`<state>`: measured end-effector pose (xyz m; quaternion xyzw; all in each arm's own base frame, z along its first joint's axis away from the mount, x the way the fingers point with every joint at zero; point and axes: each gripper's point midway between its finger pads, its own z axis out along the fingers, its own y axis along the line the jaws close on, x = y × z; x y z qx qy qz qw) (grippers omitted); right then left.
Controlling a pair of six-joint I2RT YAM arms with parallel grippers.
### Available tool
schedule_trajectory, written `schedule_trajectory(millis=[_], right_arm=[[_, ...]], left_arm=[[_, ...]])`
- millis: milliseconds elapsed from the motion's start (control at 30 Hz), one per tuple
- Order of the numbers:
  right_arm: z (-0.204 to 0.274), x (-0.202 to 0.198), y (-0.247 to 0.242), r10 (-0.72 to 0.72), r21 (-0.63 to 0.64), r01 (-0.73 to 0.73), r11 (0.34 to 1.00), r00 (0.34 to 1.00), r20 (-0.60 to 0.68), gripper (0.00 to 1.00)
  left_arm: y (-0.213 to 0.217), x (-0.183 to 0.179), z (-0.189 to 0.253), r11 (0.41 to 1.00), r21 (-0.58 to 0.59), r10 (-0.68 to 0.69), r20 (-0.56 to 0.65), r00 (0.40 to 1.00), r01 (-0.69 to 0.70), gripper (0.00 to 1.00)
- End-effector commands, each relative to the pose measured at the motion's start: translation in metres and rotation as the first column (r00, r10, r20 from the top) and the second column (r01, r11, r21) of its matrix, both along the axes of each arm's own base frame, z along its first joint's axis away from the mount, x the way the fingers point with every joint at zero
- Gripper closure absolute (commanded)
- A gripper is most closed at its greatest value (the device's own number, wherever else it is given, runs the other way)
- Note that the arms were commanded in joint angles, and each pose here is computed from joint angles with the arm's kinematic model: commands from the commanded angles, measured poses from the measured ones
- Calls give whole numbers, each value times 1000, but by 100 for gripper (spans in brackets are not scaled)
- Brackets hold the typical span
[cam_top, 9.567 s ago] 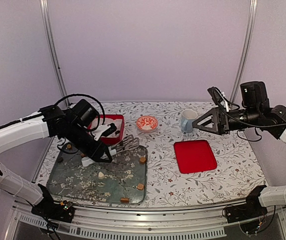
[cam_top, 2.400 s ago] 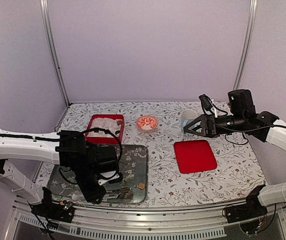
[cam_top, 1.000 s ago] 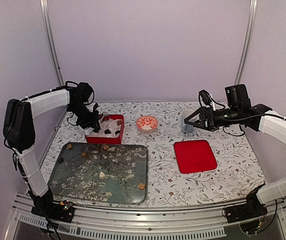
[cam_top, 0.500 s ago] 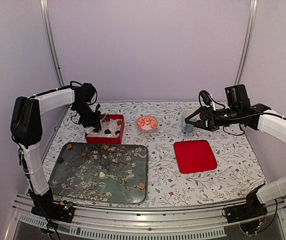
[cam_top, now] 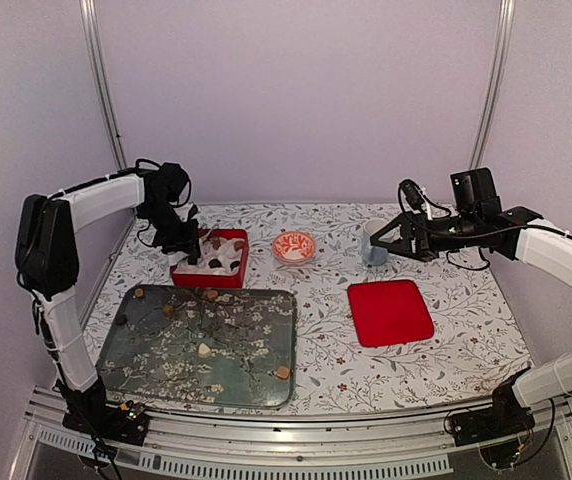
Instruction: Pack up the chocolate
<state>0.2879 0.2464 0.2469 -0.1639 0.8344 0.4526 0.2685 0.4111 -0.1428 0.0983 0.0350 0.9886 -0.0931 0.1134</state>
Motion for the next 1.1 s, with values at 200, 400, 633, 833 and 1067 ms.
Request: schedule_trajectory(millis=[200,400,633,833,1067], right_arm=[[17,-8,-3,10,26,-12,1000,998,60,1],[16,-14,-5,15,33,-17,999,998,59,1],[15,-19,-5,25,45,-27,999,998,51,1],[16,-21,-6,23,48,-25,999,998,57,1],[12,-21,-3,27,68,-30,997,999,45,1]], left_arm=[[15,-46,56,997,-53,57,68,996,-53,64],[30,-103,69,990,-67,123,40,992,-121,63],[50,-161,73,987,-37,154,-10,988,-154,62],[58,-210,54,980,-32,193,-108,975,-197,61],[59,-234,33,979,-24,196,-179,964,-204,59]])
